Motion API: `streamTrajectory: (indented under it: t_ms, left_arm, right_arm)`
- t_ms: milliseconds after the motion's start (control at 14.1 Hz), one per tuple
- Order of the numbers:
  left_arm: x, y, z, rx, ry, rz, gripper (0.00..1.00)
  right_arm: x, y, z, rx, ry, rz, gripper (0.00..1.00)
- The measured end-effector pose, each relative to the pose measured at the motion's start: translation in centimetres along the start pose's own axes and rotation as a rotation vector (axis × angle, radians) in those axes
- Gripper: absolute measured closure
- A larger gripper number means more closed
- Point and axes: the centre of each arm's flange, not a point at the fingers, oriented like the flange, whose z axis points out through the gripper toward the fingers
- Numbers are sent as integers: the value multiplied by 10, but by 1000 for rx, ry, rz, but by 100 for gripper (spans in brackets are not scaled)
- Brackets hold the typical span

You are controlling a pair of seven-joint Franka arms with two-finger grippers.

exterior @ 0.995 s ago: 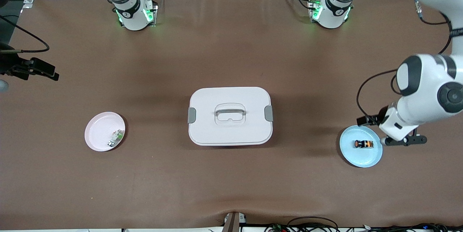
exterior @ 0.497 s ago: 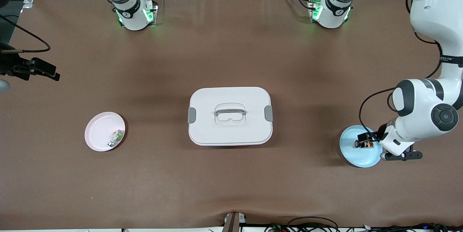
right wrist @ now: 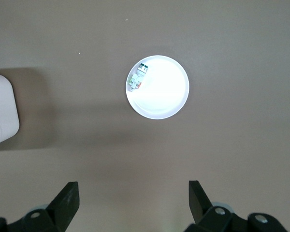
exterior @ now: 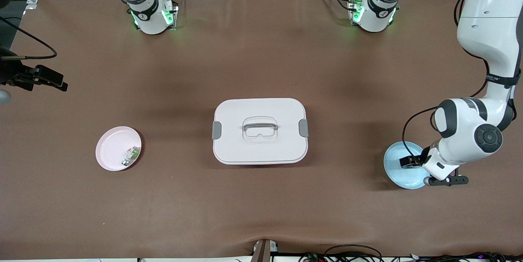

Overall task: Transfer orange switch to right arm and place
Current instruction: 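Lower the left gripper and close it on the orange switch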

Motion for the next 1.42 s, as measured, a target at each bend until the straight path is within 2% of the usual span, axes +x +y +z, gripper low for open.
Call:
streamTrajectory:
  t_ms: [355,640,995,1421]
  left_arm:
    - [-1,0,9,5,-10,22,0]
    - [-4,-4,19,48,-23,75,0]
    - [-6,-4,28,52,-36,82,0]
    - [-8,-4,39,49,-51,82,0]
  right_arm:
    - [0,0,-1,0,3,0,0]
    - [6,-10,9,0,-15,-18,0]
    - [13,-24,22,0,-38,-43,0]
    - [15,-22,14,5,-18,-39,0]
